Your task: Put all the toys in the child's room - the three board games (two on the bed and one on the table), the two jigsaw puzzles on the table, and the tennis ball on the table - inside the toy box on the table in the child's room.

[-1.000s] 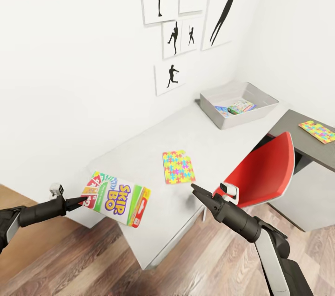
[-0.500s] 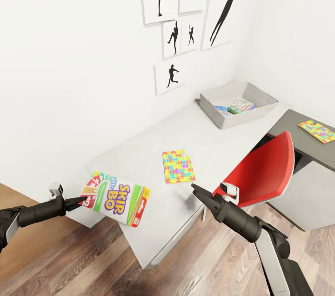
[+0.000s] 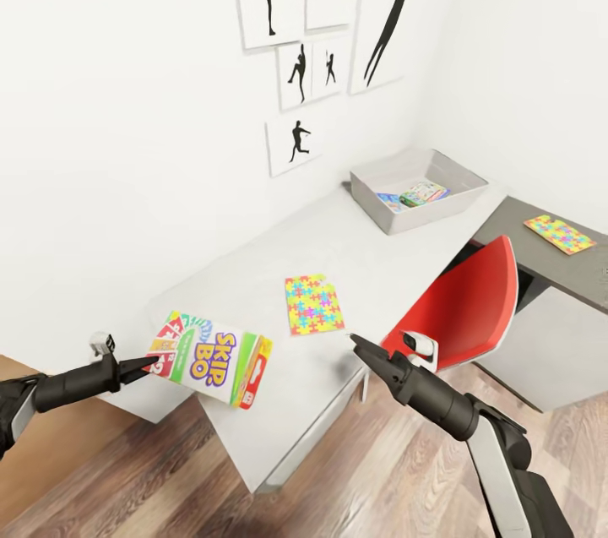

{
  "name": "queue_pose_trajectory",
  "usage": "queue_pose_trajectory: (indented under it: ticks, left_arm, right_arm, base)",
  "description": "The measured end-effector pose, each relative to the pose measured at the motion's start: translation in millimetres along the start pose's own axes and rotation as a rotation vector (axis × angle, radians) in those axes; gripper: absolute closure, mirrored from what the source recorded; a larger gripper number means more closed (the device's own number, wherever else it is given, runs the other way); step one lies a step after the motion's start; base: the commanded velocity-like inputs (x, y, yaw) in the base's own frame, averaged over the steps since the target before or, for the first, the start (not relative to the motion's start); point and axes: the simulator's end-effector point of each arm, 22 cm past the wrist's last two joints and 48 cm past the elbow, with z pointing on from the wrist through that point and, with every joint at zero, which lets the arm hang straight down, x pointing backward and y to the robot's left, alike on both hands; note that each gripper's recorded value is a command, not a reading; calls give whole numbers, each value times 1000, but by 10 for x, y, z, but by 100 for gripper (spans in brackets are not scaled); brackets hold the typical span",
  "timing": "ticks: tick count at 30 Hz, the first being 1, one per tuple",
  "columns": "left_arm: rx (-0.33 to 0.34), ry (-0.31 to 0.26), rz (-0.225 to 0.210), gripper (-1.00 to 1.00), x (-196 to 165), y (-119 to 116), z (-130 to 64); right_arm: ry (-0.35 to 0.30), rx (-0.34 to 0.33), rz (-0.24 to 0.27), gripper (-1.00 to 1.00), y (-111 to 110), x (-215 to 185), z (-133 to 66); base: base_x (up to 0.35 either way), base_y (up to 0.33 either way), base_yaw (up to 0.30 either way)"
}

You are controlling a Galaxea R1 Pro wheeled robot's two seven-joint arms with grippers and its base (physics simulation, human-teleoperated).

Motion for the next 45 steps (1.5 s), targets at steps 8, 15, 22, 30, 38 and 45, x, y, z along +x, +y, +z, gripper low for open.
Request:
queue_pose_trajectory:
  ticks: [8, 15, 22, 30, 38, 45]
  left_arm:
    - [6, 0, -1, 100, -25, -64, 6]
    - [8, -5, 9, 100, -54, -114, -19]
    - [10, -9, 19, 100, -78, -162, -42]
    - [15, -14, 30, 100, -103, -220, -61]
    - [-3, -26, 47, 100, -177, -251, -205]
    - [-4, -32, 58, 100, -208, -297, -251]
  right_arm:
    - [-13, -1, -34, -100, 33, -56, -13]
    - [-20, -3, -51, -100, 66, -90, -17]
    - [-3, 14, -77, -100, 48, -137, -109]
    - [-11, 31, -95, -100, 37, -224, -206]
    - [-88, 32, -133, -100, 42, -579, -669]
    - [-158, 48, -122, -100, -34, -744, -1015]
  base:
    - [0, 0, -180]
    - [0, 0, -136]
    - [0, 0, -129]
    - [0, 0, -128]
    - [0, 0, -127]
    - [0, 0, -126]
